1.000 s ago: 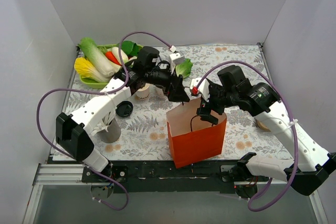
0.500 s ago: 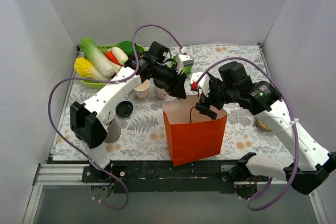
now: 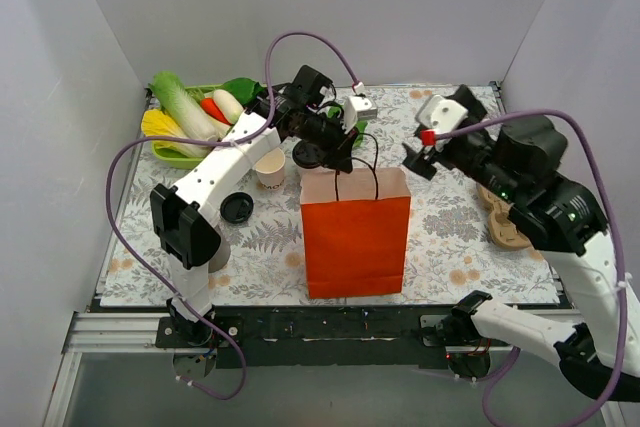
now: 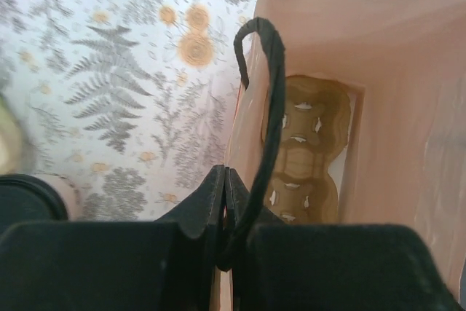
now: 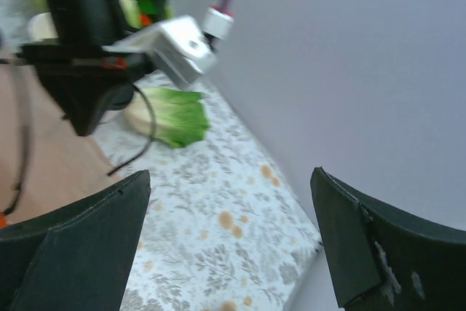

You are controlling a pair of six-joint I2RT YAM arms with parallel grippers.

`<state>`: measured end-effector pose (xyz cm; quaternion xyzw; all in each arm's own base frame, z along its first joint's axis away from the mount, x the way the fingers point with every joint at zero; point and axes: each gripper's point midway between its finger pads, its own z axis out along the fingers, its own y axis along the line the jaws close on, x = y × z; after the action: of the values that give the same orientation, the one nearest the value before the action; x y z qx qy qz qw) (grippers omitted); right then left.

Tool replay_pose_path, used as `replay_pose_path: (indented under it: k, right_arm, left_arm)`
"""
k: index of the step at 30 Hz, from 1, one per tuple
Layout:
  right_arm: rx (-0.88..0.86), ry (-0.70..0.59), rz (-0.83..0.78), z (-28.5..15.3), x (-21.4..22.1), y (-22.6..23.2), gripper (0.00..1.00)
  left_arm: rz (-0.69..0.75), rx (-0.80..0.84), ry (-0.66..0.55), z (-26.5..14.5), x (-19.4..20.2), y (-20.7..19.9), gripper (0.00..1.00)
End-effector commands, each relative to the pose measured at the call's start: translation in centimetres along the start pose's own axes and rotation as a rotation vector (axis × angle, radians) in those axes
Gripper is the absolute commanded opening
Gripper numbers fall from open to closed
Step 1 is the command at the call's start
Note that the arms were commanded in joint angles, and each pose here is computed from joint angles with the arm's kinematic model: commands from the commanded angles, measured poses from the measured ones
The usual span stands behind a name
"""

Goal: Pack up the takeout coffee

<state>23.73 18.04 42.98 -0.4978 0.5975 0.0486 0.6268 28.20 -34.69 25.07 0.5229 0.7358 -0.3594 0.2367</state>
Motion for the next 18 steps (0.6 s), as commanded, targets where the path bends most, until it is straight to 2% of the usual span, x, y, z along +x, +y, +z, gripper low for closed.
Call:
replay_pose_path:
  k: [1, 5, 9, 12, 14, 15, 16, 17, 18]
  right_arm:
    - [0.403, -0.015, 0.016, -2.3, 0.2, -7.4, 0.98]
    - [0.397, 0.049, 0.073, -1.4, 3.2, -6.6, 0.98]
    - [0.37, 0.099, 0.118, -1.0, 5.6, -5.8, 0.98]
    - [0.321, 0.143, 0.146, -1.2, 7.2, -4.3, 0.98]
    - [0.272, 0.16, 0.167, -1.4, 7.9, -3.1, 0.98]
    - [0.185, 0.149, 0.178, -1.7, 7.6, -1.4, 0.98]
    - [0.116, 0.128, 0.184, -1.8, 7.1, -0.2, 0.98]
    - [0.053, 0.098, 0.182, -2.0, 6.2, 0.8, 0.98]
    - [-0.076, 0.07, 0.197, -2.2, 5.5, 3.1, 0.98]
  left_arm:
    - [0.21, -0.154, -0.142, -5.1, -5.4, -0.7, 0.0]
    - [0.302, -0.174, -0.108, -5.0, -4.8, -2.2, 0.0]
    - [0.305, -0.105, -0.051, -2.7, -1.4, -4.7, 0.0]
    - [0.261, -0.057, -0.088, -2.3, -0.7, -6.4, 0.0]
    - [0.249, -0.046, -0.11, -2.2, -0.6, -6.7, 0.08]
    - [0.231, -0.032, -0.112, -2.0, -0.4, -7.0, 0.14]
    - [0.217, -0.021, -0.107, -1.7, 0.0, -7.1, 0.23]
    - [0.212, -0.024, -0.118, -1.6, -0.2, -6.9, 0.35]
    - [0.185, -0.021, -0.121, -1.5, -0.1, -7.0, 0.4]
